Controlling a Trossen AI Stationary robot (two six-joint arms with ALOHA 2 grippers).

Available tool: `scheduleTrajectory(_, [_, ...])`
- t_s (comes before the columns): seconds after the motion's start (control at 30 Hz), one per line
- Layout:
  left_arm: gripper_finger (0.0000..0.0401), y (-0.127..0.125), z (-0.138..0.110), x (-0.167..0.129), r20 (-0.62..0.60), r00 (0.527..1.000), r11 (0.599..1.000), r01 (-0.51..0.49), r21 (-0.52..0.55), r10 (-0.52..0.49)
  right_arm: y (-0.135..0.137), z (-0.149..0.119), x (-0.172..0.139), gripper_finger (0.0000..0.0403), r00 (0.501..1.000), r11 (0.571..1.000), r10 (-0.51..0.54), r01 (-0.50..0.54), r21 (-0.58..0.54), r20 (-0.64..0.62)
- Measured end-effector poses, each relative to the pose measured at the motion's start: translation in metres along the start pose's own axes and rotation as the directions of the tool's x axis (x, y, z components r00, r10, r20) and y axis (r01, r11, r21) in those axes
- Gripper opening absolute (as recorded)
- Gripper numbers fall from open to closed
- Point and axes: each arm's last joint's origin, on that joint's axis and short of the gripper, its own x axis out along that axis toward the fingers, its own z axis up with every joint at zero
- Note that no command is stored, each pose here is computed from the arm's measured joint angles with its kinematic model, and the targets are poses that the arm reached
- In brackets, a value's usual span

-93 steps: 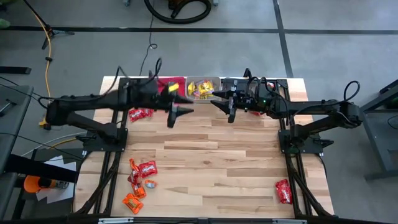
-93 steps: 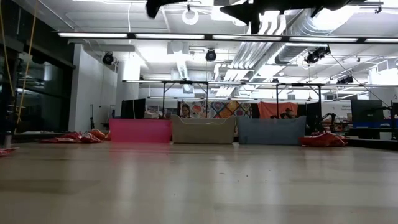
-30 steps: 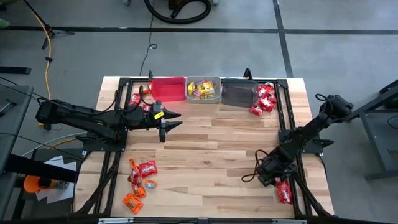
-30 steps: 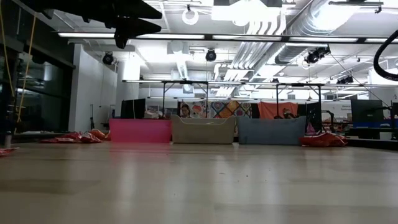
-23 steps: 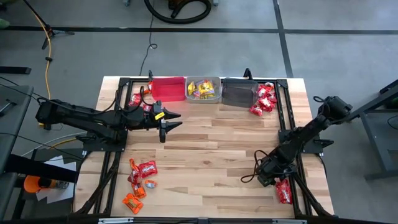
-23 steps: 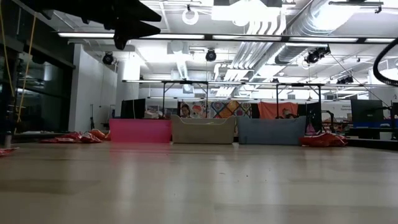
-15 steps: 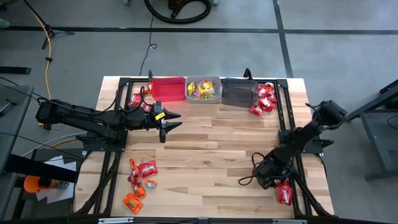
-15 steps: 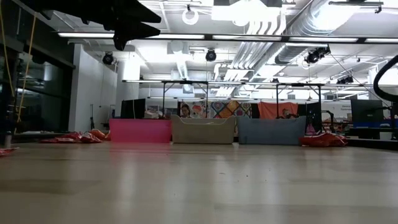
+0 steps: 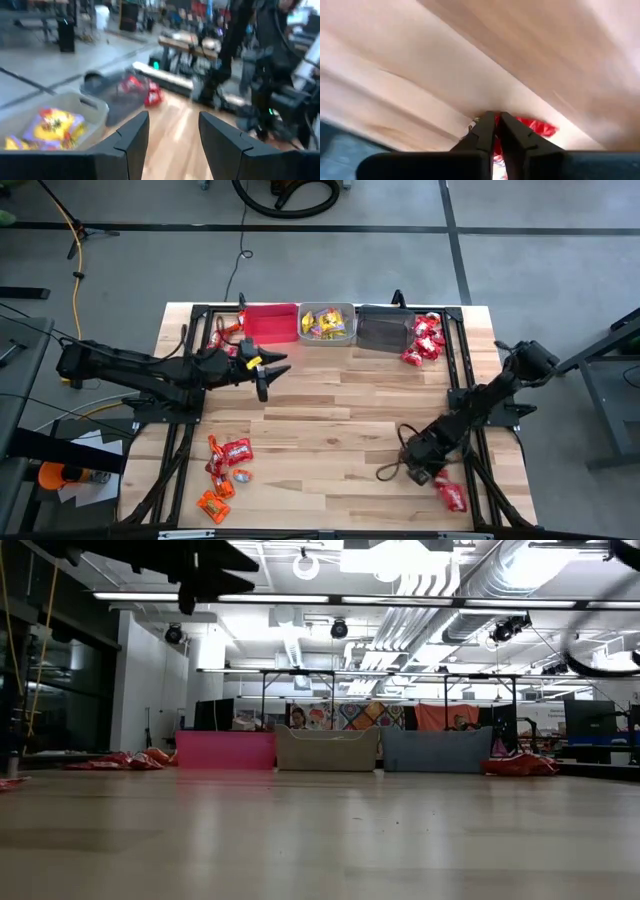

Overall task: Sort candy
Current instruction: Put the red candy into the black bin

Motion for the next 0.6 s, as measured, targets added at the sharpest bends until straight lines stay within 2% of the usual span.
scheduleTrajectory(0.07, [0.0158, 0.001, 0.002, -0.002, 0.008, 1.000, 0.999, -0.009, 0.035, 0.009, 0.008, 0.007, -0.017, 0.0005, 0.991, 0.997, 0.075, -0.071, -0.044, 0.110])
scheduleTrajectory(0.13, [0.0158, 0.001, 0.003, -0.003, 0.019, 1.000, 0.998, -0.017, 0.066, 0.016, 0.017, 0.015, -0.038, 0.0007, 0.956, 0.983, 0.157, -0.127, -0.132, 0.247])
scheduleTrajectory(0.2, [0.0158, 0.001, 0.005, -0.004, 0.027, 0.999, 0.997, -0.021, 0.079, 0.019, 0.023, 0.027, -0.063, 0.0005, 0.892, 0.960, 0.228, -0.140, -0.241, 0.391])
scheduleTrajectory(0.27, [0.0158, 0.001, 0.006, -0.005, 0.035, 0.999, 0.997, -0.021, 0.073, 0.018, 0.028, 0.040, -0.087, 0.0002, 0.815, 0.926, 0.292, -0.109, -0.363, 0.501])
scheduleTrajectory(0.37, [0.0158, 0.001, 0.007, -0.005, 0.049, 0.999, 0.999, -0.016, 0.035, 0.015, 0.036, 0.063, -0.124, 0.0003, 0.673, 0.841, 0.428, -0.052, -0.538, 0.603])
scheduleTrajectory(0.43, [0.0158, 0.001, 0.008, -0.005, 0.058, 0.998, 1.000, -0.013, 0.009, 0.013, 0.040, 0.079, -0.148, 0.0002, 0.557, 0.777, 0.520, 0.006, -0.629, 0.647])
scheduleTrajectory(0.5, [0.0158, 0.001, 0.007, -0.005, 0.054, 0.998, 1.000, -0.013, -0.004, 0.014, 0.042, 0.091, -0.171, 0.0002, 0.421, 0.719, 0.601, 0.085, -0.690, 0.679])
scheduleTrajectory(0.53, [0.0158, 0.001, 0.007, -0.005, 0.054, 0.998, 1.000, -0.013, -0.009, 0.013, 0.042, 0.096, -0.183, 0.0002, 0.354, 0.702, 0.628, 0.127, -0.701, 0.693])
scheduleTrajectory(0.6, [0.0158, 0.001, 0.008, -0.005, 0.055, 0.998, 1.000, -0.013, -0.010, 0.013, 0.039, 0.106, -0.204, 0.0002, 0.243, 0.696, 0.649, 0.195, -0.691, 0.721])
